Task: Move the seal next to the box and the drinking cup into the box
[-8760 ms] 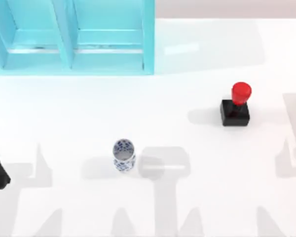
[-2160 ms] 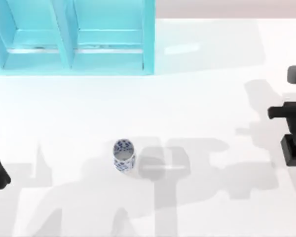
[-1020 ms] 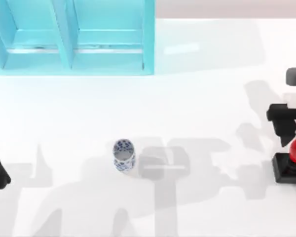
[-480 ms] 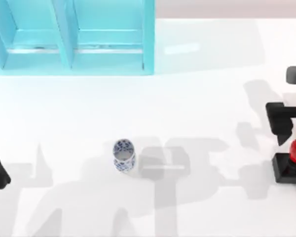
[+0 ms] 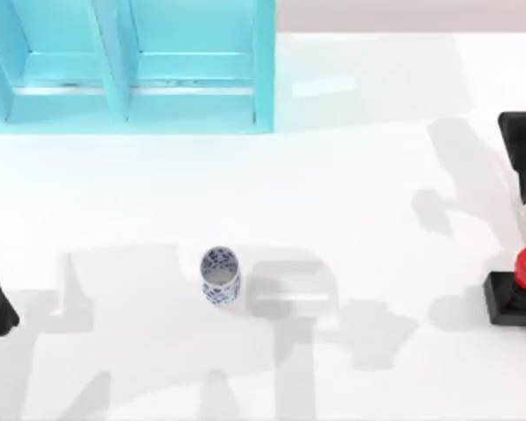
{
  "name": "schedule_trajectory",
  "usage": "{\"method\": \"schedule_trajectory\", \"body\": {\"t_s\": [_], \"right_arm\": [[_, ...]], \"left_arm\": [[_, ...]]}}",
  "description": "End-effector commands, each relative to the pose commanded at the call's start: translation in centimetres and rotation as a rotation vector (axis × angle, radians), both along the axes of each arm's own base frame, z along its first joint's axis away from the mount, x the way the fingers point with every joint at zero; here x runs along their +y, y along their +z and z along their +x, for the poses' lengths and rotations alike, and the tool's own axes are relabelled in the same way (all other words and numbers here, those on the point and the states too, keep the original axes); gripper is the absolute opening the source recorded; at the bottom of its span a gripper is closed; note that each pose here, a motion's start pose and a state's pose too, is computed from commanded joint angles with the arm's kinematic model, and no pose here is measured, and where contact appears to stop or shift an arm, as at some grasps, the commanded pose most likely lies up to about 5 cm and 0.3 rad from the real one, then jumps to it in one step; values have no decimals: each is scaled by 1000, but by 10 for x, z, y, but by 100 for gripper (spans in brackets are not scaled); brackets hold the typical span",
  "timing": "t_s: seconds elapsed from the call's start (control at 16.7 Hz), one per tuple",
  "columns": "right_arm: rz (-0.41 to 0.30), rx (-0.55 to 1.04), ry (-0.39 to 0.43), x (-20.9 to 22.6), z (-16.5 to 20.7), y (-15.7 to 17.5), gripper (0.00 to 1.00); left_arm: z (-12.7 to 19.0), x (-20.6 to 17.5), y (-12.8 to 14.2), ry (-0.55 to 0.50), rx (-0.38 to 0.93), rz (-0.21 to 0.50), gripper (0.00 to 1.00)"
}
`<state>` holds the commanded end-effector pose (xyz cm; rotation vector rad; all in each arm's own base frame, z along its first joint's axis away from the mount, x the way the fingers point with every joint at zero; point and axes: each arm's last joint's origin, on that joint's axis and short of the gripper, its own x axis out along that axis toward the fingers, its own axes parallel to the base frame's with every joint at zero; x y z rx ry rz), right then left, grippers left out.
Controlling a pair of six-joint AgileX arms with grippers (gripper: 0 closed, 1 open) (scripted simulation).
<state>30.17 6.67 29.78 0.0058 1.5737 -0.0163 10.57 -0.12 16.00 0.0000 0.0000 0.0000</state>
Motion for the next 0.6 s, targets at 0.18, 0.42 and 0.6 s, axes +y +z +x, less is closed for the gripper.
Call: {"method": "schedule_trajectory", "body": {"t_s": [0.18, 0.42, 0.6], "right_arm": [[0, -2, 1, -1, -2, 9, 100], [-1, 0, 3, 1, -1, 8, 100], [-13, 4, 5, 26, 9, 5, 100]], "left_arm": [[0, 0, 0, 0, 0, 0, 100], [0, 0, 0, 0, 0, 0, 100], [0, 0, 0, 0, 0, 0, 100]]}}
